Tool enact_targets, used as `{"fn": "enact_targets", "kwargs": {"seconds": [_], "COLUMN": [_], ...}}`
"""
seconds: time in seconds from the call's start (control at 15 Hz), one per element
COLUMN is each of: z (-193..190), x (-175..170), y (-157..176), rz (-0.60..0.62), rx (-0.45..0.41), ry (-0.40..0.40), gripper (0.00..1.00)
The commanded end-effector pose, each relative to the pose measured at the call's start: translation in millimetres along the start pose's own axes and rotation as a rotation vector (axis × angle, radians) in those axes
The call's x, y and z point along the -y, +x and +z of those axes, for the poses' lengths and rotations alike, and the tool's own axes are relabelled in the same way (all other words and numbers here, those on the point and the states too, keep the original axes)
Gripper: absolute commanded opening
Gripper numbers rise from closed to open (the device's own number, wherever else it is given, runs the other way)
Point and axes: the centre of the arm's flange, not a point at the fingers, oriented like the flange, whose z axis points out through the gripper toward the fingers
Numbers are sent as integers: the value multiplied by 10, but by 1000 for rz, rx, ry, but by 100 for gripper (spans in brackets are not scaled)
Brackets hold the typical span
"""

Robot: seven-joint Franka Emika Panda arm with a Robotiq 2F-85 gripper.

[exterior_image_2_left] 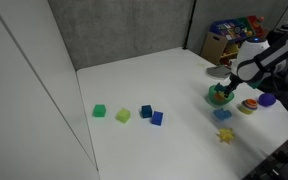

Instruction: Remove the yellow object from the green bowl and place it in on the worktop

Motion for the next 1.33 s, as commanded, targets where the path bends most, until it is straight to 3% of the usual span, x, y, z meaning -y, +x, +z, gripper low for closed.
{"fn": "enact_targets", "kwargs": {"seconds": [0.0, 0.6, 0.67, 0.8, 1.27], "z": [162, 417, 434, 456, 358], "x": [-19, -132, -145, -158, -111], "y": [39, 95, 89, 78, 98], "rz": [55, 95, 98, 100, 84], "rx": [-3, -13, -10, -7, -25], "ry": [22, 34, 34, 34, 20], "gripper": [100, 99, 75, 70, 13]}}
